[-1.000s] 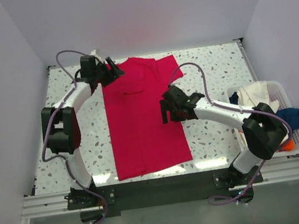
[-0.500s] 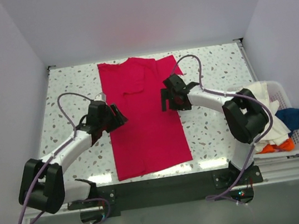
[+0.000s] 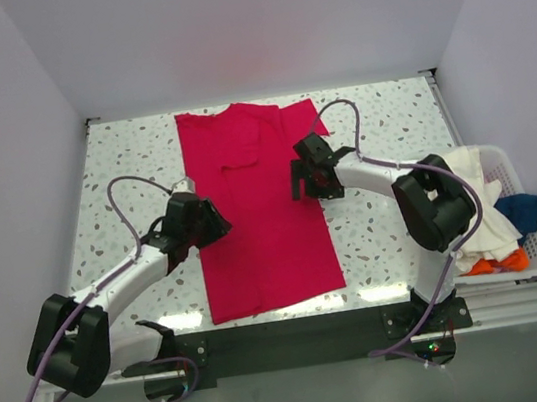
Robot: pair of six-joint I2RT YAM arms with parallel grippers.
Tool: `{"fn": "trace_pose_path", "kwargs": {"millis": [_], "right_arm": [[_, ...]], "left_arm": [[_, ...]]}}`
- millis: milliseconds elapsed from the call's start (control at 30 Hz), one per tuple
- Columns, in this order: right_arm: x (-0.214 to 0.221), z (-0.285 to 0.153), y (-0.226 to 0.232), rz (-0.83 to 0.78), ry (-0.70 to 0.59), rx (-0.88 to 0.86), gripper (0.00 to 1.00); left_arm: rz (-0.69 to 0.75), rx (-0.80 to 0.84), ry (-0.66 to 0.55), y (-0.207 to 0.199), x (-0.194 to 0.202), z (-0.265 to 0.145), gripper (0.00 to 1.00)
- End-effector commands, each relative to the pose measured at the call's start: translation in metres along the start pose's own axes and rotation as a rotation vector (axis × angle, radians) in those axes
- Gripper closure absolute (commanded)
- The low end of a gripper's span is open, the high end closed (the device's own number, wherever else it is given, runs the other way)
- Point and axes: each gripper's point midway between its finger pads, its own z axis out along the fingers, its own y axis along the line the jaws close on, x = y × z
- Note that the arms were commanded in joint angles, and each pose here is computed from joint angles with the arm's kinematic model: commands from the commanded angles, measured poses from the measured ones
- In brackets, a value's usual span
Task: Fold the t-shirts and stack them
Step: Fold the tshirt
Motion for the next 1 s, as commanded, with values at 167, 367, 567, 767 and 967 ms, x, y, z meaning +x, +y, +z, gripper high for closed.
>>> {"fn": "trace_pose_path", "kwargs": {"millis": [167, 367, 567, 767, 967], "right_arm": [[-0.028, -0.003, 0.003, 0.024, -0.065, -0.017, 0.12], [-0.033, -0.003, -0.002, 0.043, -0.074, -0.015, 0.12], [-0.056, -0.003, -0.009, 0.103, -0.097, -0.031, 0.12], [-0.071, -0.003, -0.01, 0.143, -0.114, -0.049, 0.14], [-0.072, 0.002, -0.011, 0.132, -0.11, -0.041, 0.14]], "left_arm": [[0.008, 0.015, -0.02, -0.009, 0.0, 0.0, 0.49], [0.039, 0.023, -0.009, -0.016, 0.004, 0.0, 0.49], [0.093, 0.062, 0.024, -0.032, 0.015, 0.001, 0.48], [0.161, 0.103, 0.066, -0.053, 0.032, 0.003, 0.47], [0.214, 0.086, 0.091, -0.056, 0.045, 0.002, 0.47]]}}
